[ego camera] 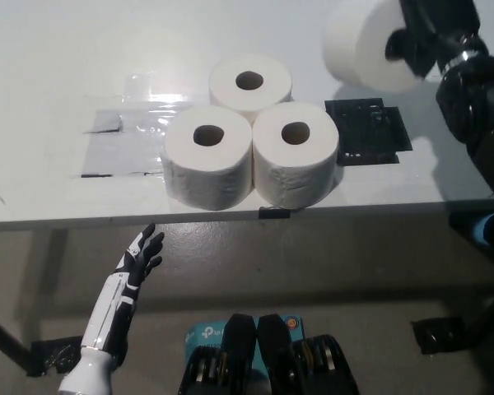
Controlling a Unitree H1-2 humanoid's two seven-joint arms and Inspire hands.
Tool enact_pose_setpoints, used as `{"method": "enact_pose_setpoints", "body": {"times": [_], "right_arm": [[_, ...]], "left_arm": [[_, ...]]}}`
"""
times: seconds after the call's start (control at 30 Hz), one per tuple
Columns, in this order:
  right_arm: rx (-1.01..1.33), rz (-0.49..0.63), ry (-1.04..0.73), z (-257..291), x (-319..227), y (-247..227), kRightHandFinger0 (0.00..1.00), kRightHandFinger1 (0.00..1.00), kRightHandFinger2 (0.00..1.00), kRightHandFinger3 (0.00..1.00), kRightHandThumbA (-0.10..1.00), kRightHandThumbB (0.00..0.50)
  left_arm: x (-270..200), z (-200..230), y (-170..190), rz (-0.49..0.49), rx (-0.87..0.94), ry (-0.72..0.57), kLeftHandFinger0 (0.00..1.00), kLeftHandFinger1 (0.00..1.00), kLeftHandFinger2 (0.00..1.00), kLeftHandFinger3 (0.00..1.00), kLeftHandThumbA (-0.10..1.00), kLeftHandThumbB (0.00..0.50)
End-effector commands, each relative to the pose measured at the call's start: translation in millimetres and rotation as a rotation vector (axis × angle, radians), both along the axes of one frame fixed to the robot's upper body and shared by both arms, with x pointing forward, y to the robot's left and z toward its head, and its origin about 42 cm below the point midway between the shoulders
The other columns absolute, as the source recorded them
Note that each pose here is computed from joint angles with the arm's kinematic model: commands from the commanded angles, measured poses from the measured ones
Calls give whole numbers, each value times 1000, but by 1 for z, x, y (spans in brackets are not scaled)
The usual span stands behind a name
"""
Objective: A few rolls of toilet paper are kept infront of the robot and the robot uses its right hand to lift one of the rolls and and places it on top of the other rolls to stack it.
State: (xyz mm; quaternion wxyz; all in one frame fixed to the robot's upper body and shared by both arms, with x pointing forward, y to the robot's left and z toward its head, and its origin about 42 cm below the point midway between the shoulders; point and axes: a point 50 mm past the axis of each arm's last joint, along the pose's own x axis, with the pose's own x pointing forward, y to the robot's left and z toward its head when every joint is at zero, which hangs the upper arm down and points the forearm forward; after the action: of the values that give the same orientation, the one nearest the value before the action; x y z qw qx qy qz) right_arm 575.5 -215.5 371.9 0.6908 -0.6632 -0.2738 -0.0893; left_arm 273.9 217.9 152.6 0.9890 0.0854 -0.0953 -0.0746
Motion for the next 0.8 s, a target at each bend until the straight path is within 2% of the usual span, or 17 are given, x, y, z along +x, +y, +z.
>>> {"method": "enact_pose_setpoints", "body": {"times": [0.0,0.03,0.07,0.1,0.13,0.17,0.23,0.27,0.3,0.33,0.4,0.43,0.5,0.53,0.6,0.63,0.77], "right_arm": [[32,27,-386,126,-14,4,0,340,801,867,-100,154],[23,24,-389,128,-15,5,0,328,805,830,-100,150],[11,34,-419,133,-16,7,0,272,785,747,-100,166],[-2,52,-430,139,-18,10,0,169,671,600,-100,177],[-12,60,-440,144,-19,13,0,93,607,458,-100,184],[-23,71,-434,151,-21,17,0,91,607,405,-100,175],[-30,107,-445,161,-23,25,0,63,587,329,-100,192],[-29,109,-444,161,-23,26,0,55,634,364,-100,193],[-35,119,-420,167,-24,32,0,106,739,511,-100,187],[-37,129,-416,170,-25,35,0,141,769,621,-100,190],[-24,151,-391,171,-27,43,0,205,792,763,-100,175],[-19,185,-365,169,-30,51,0,249,799,825,-100,178],[-18,230,-288,166,-32,60,0,264,817,844,-100,171],[-22,271,-263,161,-34,69,0,215,792,754,-100,170],[-21,310,-213,151,-37,78,0,199,790,716,-100,173],[-51,327,-179,146,-40,85,0,205,802,718,-100,192],[-100,376,-73,129,-45,101,0,247,842,769,-100,193]], "left_arm": [[-2,9,1,-4,-8,-69,1000,1000,1000,1000,1000,414],[-2,8,1,-2,-5,-71,1000,1000,1000,1000,1000,413],[-2,8,1,-3,-6,-68,1000,1000,1000,1000,1000,412],[-2,8,1,-3,-6,-66,1000,1000,1000,1000,1000,409],[-2,8,1,-2,-7,-63,1000,1000,1000,1000,1000,396],[-2,9,0,-2,-11,-57,1000,1000,1000,1000,1000,412],[-3,10,0,-5,-11,-59,1000,1000,1000,1000,1000,399],[-2,10,1,-4,-9,-60,1000,1000,1000,1000,1000,397],[-2,10,1,-4,-6,-64,1000,1000,1000,1000,1000,396],[-1,9,1,-4,-3,-67,1000,1000,1000,1000,1000,395],[-1,9,1,-7,-5,-63,1000,1000,1000,1000,1000,382],[-2,8,1,-8,-7,-60,1000,1000,1000,1000,1000,390],[-2,8,1,-5,-9,-57,1000,1000,1000,1000,1000,392],[-2,8,1,-4,-11,-56,1000,1000,1000,1000,1000,411],[-3,8,1,-6,-11,-53,1000,1000,1000,1000,1000,411],[-3,8,1,-7,-10,-53,1000,1000,1000,1000,1000,399],[-3,8,1,-9,-10,-53,1000,1000,1000,1000,1000,381]]}}
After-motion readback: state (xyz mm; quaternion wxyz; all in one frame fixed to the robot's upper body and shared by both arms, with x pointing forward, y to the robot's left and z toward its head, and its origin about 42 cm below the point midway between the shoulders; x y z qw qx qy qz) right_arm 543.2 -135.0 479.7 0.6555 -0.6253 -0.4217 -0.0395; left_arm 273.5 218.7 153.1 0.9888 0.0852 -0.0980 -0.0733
